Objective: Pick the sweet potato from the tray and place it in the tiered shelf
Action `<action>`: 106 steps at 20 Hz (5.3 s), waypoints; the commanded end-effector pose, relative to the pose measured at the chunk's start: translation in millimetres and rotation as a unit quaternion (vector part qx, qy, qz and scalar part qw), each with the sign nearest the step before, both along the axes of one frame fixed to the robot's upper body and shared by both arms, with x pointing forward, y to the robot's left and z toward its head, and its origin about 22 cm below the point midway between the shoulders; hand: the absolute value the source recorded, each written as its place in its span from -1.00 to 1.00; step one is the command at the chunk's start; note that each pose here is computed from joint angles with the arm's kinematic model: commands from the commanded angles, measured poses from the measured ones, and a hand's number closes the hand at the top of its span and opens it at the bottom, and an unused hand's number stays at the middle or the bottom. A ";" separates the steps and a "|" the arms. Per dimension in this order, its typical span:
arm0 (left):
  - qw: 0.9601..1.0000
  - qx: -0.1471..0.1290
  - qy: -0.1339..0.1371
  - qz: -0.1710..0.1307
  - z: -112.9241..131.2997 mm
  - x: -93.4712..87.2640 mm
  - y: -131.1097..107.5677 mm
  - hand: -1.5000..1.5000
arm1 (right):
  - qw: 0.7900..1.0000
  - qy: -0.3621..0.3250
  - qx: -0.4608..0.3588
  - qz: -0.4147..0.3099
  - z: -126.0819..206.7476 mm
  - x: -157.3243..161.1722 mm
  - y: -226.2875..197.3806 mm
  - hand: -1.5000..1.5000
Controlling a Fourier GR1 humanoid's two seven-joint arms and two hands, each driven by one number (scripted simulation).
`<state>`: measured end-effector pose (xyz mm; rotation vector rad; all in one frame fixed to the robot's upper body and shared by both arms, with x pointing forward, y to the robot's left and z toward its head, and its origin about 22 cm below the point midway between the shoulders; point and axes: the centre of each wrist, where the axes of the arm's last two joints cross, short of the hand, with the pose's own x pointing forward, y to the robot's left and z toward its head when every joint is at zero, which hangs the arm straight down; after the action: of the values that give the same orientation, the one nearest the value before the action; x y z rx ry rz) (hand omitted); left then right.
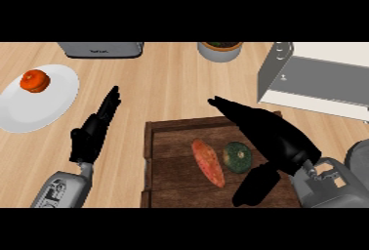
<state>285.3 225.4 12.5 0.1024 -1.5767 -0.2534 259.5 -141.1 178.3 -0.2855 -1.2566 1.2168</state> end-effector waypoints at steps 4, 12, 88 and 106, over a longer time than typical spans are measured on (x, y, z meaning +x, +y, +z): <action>1.000 0.006 -0.001 0.001 5.8 4.1 14.1 0.00 | 0.999 -0.019 -0.020 -0.022 -5.9 -23.4 22.3 -1.00; 1.000 0.004 0.000 0.004 2.0 -14.8 -3.1 0.00 | 0.999 -0.010 -0.025 -0.024 -31.8 -18.2 38.4 -1.00; 1.000 0.003 0.008 0.002 -2.0 -4.2 -5.7 0.00 | 0.939 -0.100 0.000 -0.330 -104.0 -18.8 51.9 1.00; 1.000 0.002 0.005 0.000 -8.3 -10.1 -2.2 0.00 | 0.833 -0.314 0.051 -0.453 39.2 -57.9 35.5 1.00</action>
<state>277.8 232.2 10.8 0.1113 -1.5730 -0.2570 211.9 -94.5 195.9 -1.0170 -1.5713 0.2935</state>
